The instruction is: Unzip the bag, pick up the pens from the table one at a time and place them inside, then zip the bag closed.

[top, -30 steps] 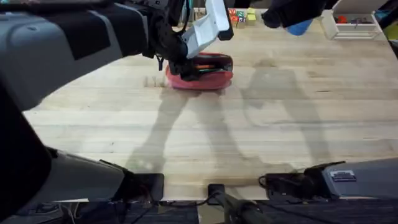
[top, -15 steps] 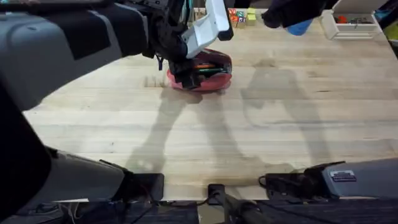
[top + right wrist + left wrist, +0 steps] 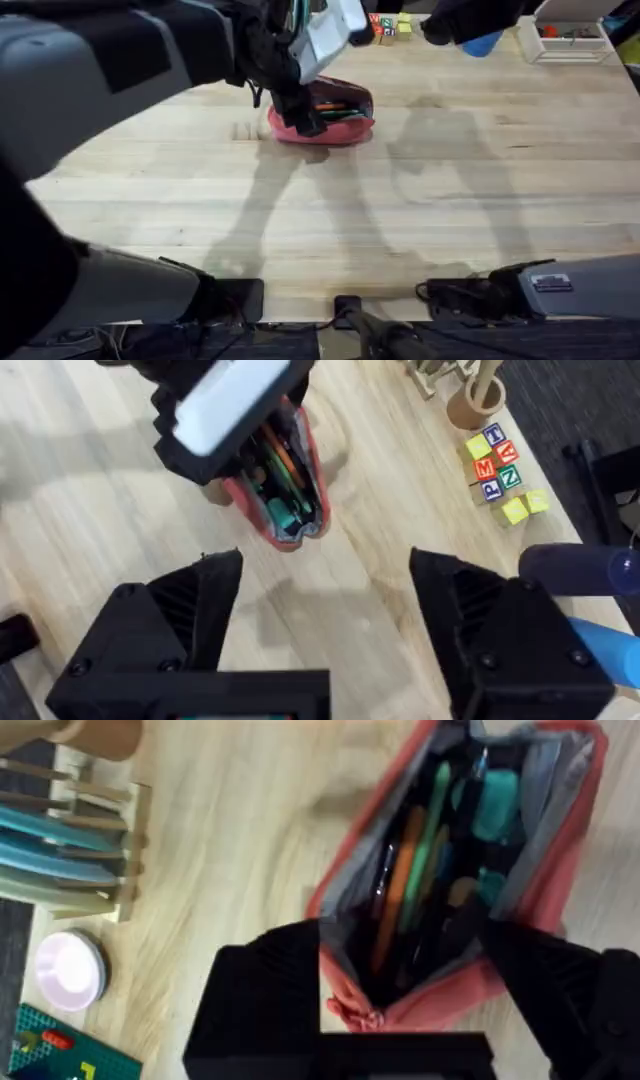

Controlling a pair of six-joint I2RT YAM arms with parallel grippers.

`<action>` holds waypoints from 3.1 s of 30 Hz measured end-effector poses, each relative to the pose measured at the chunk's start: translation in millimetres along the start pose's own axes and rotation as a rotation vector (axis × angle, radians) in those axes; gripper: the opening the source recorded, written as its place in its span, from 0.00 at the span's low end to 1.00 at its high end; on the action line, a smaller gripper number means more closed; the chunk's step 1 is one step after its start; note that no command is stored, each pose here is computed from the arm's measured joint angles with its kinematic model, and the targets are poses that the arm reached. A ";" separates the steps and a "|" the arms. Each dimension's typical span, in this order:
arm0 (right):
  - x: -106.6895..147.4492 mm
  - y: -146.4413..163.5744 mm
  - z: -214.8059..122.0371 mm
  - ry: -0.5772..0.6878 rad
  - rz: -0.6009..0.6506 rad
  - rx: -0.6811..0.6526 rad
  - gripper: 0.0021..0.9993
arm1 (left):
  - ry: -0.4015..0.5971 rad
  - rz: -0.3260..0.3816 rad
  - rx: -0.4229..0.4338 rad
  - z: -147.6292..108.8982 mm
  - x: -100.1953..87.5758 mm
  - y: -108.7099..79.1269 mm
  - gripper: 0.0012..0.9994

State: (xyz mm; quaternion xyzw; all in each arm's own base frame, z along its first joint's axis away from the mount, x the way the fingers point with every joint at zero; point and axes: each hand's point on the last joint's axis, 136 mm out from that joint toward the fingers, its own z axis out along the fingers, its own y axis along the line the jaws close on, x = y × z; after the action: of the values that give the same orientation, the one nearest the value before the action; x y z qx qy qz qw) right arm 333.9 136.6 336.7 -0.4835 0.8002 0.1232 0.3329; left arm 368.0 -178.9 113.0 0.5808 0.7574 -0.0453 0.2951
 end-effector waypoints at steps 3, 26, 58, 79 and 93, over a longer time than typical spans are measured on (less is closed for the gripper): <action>0.0 -0.1 0.0 0.000 0.000 0.000 1.00 | -0.050 -0.025 -0.027 -16.9 -7.4 9.6 0.99; -0.5 -0.6 0.1 -0.002 -0.002 0.002 1.00 | -0.363 -0.326 -0.057 -120.0 32.6 63.2 0.99; -4.1 3.4 1.8 -0.006 -0.015 -0.006 1.00 | -0.530 -0.175 -0.049 -157.0 124.7 40.1 1.00; -16.4 38.1 11.4 0.000 0.002 -0.096 1.00 | -0.592 -0.195 -0.055 -156.1 129.9 44.2 0.99; -48.4 34.6 41.1 -0.049 0.118 -0.071 1.00 | -0.593 -0.195 -0.056 -156.1 129.8 44.3 0.99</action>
State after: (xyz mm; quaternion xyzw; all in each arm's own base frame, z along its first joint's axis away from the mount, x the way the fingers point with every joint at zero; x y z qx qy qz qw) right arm 336.3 208.8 333.2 -0.4438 0.8140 0.1827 0.3271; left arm 326.9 10.2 188.6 0.4587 0.6914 -0.2199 0.5130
